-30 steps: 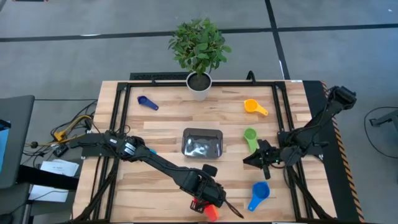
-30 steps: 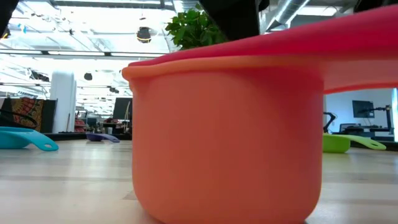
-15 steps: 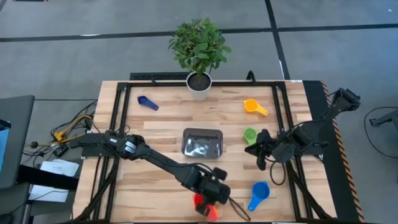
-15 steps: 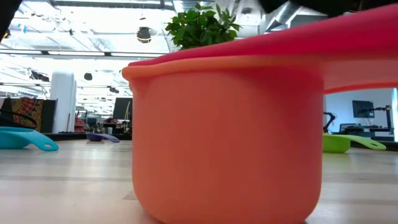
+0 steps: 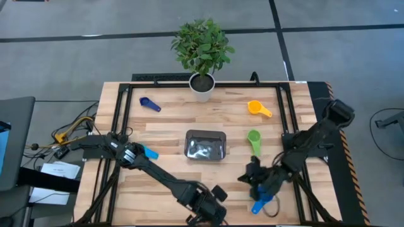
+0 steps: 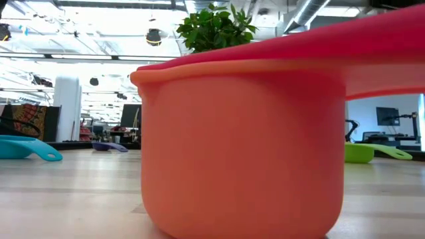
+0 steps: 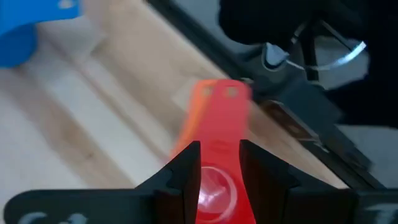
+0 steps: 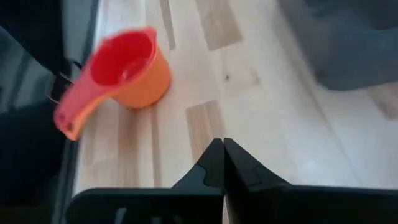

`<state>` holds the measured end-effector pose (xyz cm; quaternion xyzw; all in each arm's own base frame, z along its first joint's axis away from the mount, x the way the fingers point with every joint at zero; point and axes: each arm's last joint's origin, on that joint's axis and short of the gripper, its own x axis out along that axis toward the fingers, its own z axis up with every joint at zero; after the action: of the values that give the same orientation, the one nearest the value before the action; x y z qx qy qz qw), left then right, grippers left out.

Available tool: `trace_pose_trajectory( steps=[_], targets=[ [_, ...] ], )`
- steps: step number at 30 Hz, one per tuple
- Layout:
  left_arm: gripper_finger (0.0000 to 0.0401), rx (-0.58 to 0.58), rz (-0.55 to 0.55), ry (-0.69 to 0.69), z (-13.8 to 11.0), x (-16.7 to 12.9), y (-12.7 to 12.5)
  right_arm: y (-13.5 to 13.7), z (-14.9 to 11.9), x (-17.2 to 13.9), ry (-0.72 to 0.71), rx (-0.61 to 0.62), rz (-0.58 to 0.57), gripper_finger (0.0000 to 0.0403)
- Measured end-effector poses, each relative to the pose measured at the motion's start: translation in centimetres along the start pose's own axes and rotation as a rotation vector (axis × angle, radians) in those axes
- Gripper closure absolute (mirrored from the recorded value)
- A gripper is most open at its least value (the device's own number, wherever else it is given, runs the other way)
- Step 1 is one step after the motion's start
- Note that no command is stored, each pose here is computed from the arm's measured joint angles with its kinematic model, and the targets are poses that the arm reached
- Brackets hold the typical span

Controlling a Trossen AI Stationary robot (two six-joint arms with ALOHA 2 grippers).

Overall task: Nest measuring cups in basket
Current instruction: Stack the red measuring cup on the top of the orange measuring cup

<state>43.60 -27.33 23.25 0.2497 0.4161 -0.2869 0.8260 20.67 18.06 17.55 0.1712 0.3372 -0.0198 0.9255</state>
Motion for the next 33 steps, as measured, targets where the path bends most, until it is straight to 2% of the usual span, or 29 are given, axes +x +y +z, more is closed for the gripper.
trace_pose_trajectory(
  steps=[5, 11, 17, 20, 23, 28, 33],
  targets=[
    [0.0313, 0.076, -0.021, 0.002, 0.3, -0.1, -1.4, 2.6, 1.0, 3.1, 0.072, -0.085, 0.036, 0.0396],
    [0.0355, 0.042, -0.038, -0.005, 0.4, -0.1, -2.0, 5.0, 2.1, 5.8, 0.123, -0.153, 0.111, 0.0398],
    [0.0397, 0.067, -0.123, -0.075, 1.1, -0.2, -2.7, 6.9, 2.2, 8.2, 0.161, -0.172, 0.169, 0.0394],
    [0.0398, 0.064, -0.133, -0.077, 1.0, 0.9, -3.0, 7.1, 1.9, 8.8, 0.178, -0.176, 0.167, 0.0398],
    [0.04, 0.057, -0.145, -0.021, 0.0, 3.1, -3.0, 7.1, 1.7, 9.1, 0.185, -0.167, 0.159, 0.0398],
    [0.0401, 0.045, -0.058, 0.029, -0.5, 4.0, -2.9, 7.0, 1.7, 9.1, 0.177, -0.15, 0.136, 0.0392],
    [0.0401, 0.038, -0.042, 0.021, -0.5, 3.8, -2.4, 7.2, 1.8, 9.1, 0.169, -0.144, 0.153, 0.0398]
  ],
)
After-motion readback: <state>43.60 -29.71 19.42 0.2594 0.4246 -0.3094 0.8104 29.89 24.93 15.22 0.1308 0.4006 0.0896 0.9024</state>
